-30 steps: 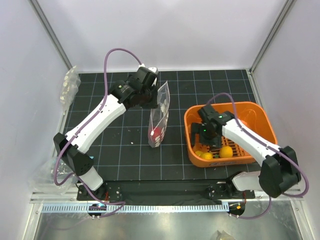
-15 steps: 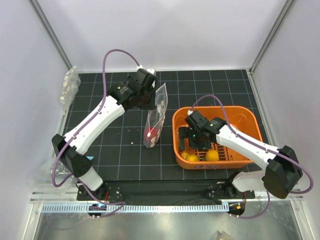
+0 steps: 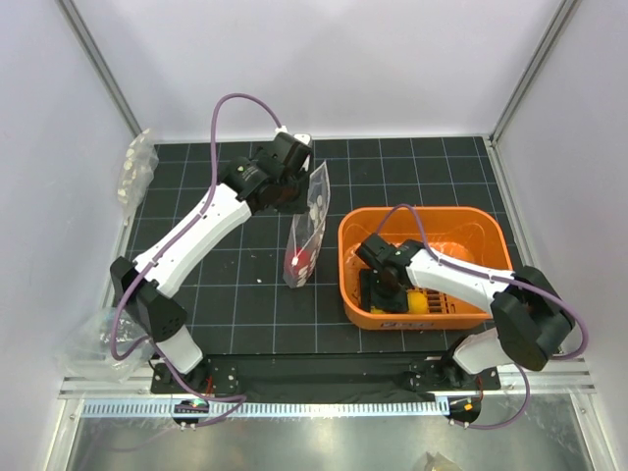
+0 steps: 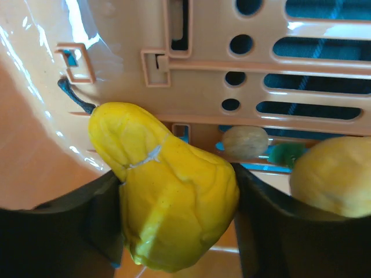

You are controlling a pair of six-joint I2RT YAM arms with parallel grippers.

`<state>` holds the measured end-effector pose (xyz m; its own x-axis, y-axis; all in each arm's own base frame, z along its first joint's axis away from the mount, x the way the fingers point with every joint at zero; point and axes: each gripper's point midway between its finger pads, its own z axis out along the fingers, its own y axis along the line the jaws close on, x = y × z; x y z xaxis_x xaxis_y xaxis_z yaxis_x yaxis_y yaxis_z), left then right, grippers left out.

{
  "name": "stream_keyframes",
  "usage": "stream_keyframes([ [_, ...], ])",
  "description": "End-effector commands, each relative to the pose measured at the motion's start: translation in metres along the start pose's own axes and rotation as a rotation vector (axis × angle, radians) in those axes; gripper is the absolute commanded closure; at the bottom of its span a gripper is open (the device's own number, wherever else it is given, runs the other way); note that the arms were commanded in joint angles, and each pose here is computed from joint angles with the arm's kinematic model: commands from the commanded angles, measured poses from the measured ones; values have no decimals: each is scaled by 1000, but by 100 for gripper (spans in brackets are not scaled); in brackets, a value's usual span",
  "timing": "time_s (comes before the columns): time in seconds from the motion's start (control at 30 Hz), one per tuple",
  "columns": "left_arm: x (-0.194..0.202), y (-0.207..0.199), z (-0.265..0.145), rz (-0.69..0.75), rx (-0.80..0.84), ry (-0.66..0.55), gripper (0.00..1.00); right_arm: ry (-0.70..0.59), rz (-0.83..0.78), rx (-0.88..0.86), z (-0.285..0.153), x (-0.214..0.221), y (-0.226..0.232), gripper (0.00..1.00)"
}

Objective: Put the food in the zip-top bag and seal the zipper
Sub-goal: Pick up the fake fruit from the bin, then place the fake fruit in the zipper food storage bag.

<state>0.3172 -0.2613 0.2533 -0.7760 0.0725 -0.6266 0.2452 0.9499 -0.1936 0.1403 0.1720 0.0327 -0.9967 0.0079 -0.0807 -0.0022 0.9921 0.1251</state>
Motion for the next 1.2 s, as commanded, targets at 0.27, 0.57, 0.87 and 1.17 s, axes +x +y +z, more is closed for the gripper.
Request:
stream_keyframes([
  [0.27,-20,2,-3,40,-7,-50,100,-429,21,23,-80,-120,19,62],
  [0.57,-22,1,-1,40,5,-50,100,-467,72,-15,-107,-145,9,65],
  [0.87,-31,-5,-16,36,40,-71,100,-632,7,-171,-196,-165,36,64],
  [1.17,-30,-7,-27,13,56,-75,100,-731,-21,-333,-263,-171,63,61],
])
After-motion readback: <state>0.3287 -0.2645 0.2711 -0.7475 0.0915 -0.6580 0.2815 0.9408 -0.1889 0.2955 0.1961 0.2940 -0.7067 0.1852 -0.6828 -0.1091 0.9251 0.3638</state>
